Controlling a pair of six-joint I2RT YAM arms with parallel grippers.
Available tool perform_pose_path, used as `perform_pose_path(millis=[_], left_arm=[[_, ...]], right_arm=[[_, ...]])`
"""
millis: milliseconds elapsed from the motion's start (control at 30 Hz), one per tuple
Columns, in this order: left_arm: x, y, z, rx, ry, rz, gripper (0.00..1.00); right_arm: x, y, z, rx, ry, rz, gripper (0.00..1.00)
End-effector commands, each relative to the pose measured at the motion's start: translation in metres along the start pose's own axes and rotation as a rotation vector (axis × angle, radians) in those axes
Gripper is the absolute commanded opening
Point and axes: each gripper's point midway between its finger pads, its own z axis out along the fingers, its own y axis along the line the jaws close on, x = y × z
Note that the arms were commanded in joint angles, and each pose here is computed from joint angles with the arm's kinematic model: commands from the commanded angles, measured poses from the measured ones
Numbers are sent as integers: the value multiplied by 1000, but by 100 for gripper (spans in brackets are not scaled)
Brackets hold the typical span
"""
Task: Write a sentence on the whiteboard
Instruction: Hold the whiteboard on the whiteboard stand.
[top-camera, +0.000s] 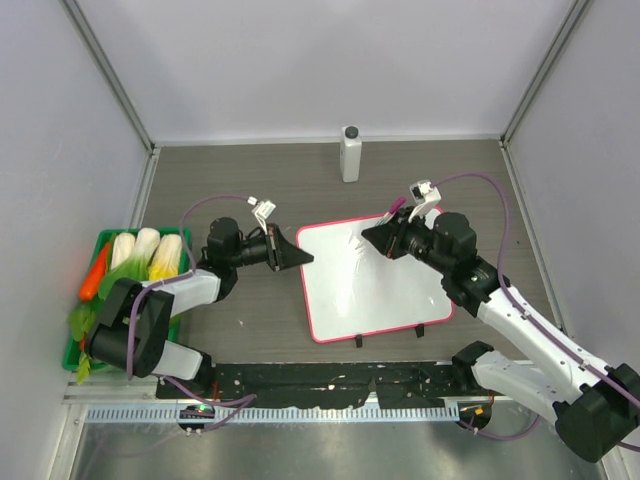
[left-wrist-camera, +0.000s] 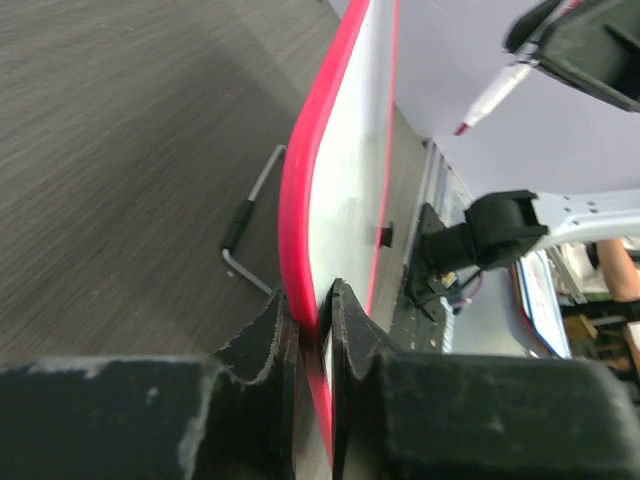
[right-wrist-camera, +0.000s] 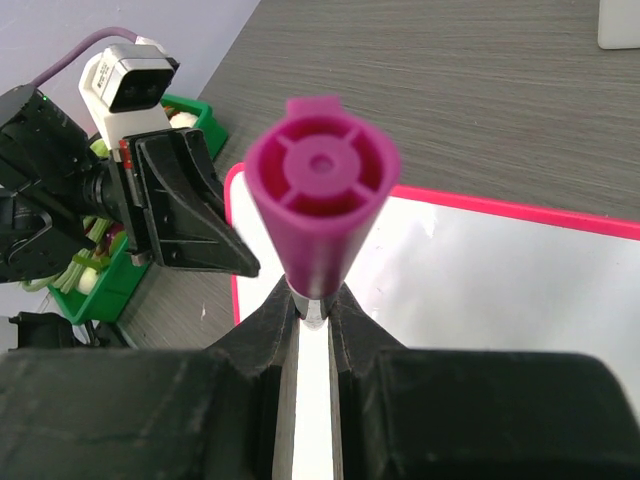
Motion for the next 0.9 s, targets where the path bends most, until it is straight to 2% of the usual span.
perform_pose_path(millis=[0, 200, 867], left_arm=[[-9, -4, 2, 22, -4, 82, 5], [-6, -2, 2, 8, 13, 69, 0], [6, 11, 3, -47, 31, 26, 0]], right_arm=[[-28, 11, 3, -25, -76, -30, 1], [-32, 14, 6, -42, -85, -32, 2], [-25, 18, 3, -73, -102, -69, 1]])
